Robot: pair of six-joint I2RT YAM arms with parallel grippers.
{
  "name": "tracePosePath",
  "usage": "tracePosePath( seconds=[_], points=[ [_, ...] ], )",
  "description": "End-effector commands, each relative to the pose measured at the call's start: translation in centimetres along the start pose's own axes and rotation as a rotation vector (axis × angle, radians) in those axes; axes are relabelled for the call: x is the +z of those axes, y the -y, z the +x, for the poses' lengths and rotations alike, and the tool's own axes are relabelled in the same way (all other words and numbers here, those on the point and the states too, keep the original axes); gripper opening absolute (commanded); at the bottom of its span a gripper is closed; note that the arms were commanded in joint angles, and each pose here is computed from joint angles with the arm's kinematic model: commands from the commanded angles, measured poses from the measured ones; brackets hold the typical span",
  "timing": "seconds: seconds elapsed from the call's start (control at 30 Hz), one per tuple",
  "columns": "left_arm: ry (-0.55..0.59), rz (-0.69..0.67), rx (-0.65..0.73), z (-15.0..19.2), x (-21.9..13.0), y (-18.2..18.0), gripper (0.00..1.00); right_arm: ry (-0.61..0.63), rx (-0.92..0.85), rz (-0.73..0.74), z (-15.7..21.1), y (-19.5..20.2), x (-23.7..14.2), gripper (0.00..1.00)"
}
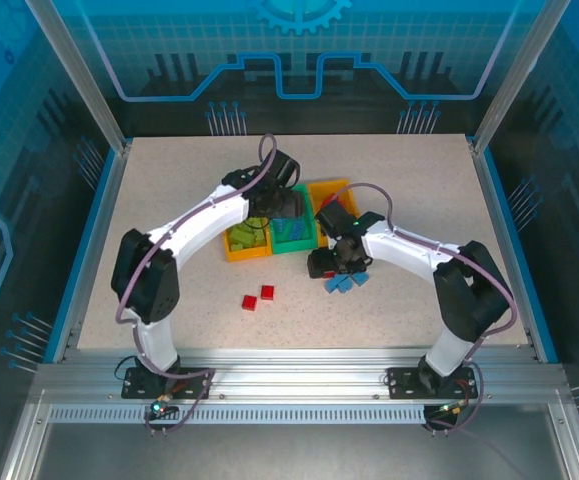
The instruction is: Sort the legos into containers by color
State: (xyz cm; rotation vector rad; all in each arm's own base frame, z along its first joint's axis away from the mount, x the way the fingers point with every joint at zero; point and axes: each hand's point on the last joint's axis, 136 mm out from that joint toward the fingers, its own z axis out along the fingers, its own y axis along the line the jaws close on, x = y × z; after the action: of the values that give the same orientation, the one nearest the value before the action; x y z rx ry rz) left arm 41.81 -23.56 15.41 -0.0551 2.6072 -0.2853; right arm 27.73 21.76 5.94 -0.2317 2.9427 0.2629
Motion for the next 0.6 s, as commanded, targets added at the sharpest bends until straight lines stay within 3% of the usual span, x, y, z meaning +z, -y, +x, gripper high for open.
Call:
tracePosePath(
  seconds=[0.0, 0.2, 0.43, 0.5, 0.57],
  points=[
    [-0.014, 0.061, 0.019, -1.6, 1.2, 0.7, 0.58, 0.039, 0.011, 0.011, -1.5, -1.0, 0.2, 0.82],
    [-0.030, 0.081, 0.000, -2.4, 2.9, 1.2, 0.66, 0.018, -0.011, 0.079, -1.9, -0.9, 1.0, 0.80],
    [-0.024, 0.086, -0.027, -2.7, 2.4, 1.2, 0.82, -0.021, -0.001, 0.126, -1.2, -0.1, 1.6, 0.77],
    [-0.013, 0.082, -0.033, -3.0, 1.7, 1.1, 0.94, -0.021, 0.003, 0.129, -1.2, 0.0, 1.6, 0.77],
    [-0.002, 0.074, -0.035, -3.2, 1.0, 0.9, 0.99, -0.019, 0.005, 0.128, -1.2, -0.1, 1.7, 0.77]
  ],
)
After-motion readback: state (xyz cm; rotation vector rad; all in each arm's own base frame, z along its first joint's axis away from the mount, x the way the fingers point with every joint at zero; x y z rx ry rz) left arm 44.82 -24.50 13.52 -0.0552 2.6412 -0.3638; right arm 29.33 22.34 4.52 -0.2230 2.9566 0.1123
